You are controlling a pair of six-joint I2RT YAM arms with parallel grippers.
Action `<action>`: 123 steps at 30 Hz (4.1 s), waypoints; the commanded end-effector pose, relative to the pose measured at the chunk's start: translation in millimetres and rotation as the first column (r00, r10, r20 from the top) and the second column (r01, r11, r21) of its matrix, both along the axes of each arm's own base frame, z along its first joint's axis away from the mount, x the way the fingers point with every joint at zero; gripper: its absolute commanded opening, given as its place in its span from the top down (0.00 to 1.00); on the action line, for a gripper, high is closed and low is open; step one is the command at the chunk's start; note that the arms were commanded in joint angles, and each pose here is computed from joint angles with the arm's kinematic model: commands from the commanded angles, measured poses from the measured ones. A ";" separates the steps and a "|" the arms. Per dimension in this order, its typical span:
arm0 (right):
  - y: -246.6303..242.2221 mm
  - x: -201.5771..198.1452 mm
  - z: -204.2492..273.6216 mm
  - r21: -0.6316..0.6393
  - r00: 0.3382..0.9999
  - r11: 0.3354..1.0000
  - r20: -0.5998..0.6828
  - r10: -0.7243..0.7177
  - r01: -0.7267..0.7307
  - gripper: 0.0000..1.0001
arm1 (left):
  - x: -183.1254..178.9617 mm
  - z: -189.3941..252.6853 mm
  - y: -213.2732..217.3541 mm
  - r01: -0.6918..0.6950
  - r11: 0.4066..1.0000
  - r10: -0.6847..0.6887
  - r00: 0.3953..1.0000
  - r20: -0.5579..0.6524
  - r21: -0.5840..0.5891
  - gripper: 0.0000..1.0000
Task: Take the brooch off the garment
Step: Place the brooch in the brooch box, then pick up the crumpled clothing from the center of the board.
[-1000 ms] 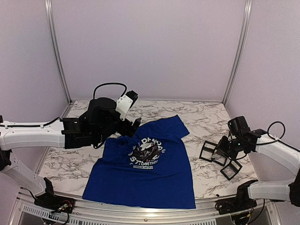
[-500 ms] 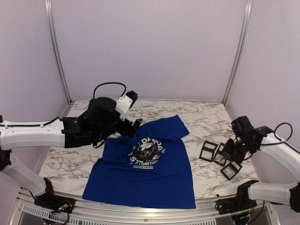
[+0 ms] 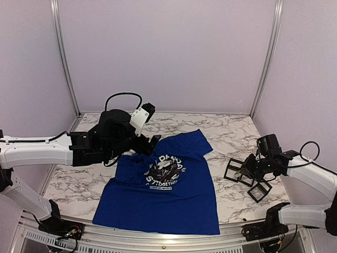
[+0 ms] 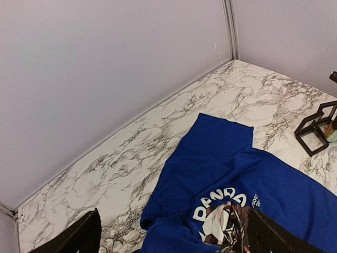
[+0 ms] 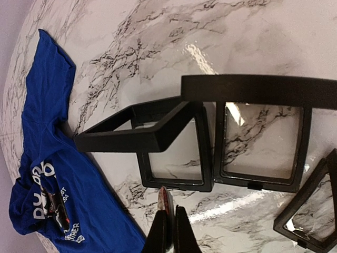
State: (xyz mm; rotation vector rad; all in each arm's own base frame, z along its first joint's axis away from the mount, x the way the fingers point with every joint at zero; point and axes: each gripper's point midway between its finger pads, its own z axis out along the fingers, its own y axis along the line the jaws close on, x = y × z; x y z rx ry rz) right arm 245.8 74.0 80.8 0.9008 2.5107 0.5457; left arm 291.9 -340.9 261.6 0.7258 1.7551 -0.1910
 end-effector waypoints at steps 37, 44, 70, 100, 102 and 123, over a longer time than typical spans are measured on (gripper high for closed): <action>12.7 38.7 -27.3 0.091 0.987 0.996 0.160 -0.016 0.002 0.95 | -0.6 -11.5 -5.3 0.034 0.999 -0.033 0.998 -0.046 0.028 0.01; 11.6 38.5 -32.6 0.085 0.988 0.996 0.154 -0.019 0.006 0.94 | -0.5 -10.2 -4.8 0.033 0.999 -0.032 0.998 -0.045 0.026 0.01; 0.5 89.7 -30.3 0.031 0.974 0.999 0.225 -0.032 0.026 0.92 | 0.4 -10.7 -5.8 0.036 0.999 -0.034 0.998 -0.046 0.031 0.01; 11.1 65.8 -3.7 -0.049 0.983 0.992 0.138 0.120 -0.114 0.56 | 5.2 -16.9 -6.9 0.001 0.998 -0.009 0.991 -0.132 -0.062 0.01; 19.2 67.2 1.1 -0.070 0.977 0.987 0.148 0.155 -0.146 0.51 | 6.4 -20.5 -6.9 -0.010 0.996 -0.004 0.987 -0.161 -0.084 0.01; 225.2 110.7 77.4 -0.360 0.509 0.638 0.395 0.765 -0.680 0.43 | 7.9 -129.7 88.0 -0.413 0.895 0.241 0.765 -0.597 -0.168 0.10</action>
